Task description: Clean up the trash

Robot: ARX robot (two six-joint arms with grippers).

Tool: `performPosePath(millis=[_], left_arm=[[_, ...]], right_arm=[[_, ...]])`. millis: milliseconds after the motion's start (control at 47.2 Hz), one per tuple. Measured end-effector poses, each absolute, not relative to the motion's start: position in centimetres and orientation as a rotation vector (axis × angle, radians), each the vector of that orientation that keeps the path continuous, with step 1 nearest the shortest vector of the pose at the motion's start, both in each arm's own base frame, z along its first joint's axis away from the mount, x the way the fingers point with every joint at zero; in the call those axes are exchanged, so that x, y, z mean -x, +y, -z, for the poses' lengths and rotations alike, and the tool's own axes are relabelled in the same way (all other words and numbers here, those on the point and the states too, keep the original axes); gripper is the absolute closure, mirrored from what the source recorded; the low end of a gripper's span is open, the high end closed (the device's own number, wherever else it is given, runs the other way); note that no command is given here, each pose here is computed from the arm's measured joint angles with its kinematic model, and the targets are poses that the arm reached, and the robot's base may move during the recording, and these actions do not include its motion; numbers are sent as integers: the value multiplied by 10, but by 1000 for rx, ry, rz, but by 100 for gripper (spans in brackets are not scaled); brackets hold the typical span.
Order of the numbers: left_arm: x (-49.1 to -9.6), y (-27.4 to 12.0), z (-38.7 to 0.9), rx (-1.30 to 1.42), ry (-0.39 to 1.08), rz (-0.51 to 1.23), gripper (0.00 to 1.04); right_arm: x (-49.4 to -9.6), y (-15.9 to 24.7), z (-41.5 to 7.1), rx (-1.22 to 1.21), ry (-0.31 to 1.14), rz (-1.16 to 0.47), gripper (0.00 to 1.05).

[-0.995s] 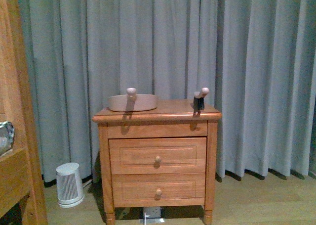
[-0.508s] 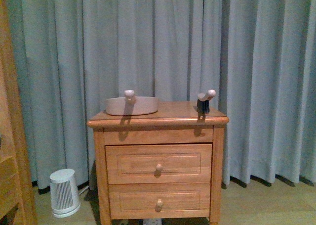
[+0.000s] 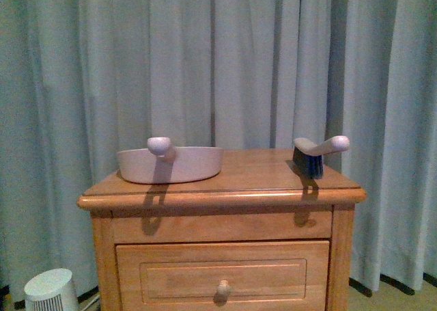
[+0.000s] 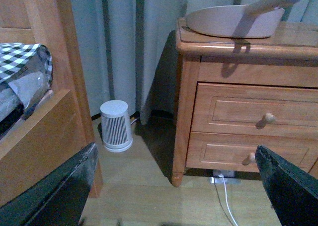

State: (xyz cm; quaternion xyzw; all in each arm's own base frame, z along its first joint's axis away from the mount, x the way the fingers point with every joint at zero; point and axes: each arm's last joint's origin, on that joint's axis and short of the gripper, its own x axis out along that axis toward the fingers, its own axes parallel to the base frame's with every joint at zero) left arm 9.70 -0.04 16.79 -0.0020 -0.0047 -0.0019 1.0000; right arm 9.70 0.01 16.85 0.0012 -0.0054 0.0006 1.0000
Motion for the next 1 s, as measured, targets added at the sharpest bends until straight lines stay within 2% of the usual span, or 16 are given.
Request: performPosePath(millis=[995], left_arm=[[-97, 0, -168, 4, -9, 4, 8]], right_arm=[[-97, 0, -168, -2, -10, -1, 7]])
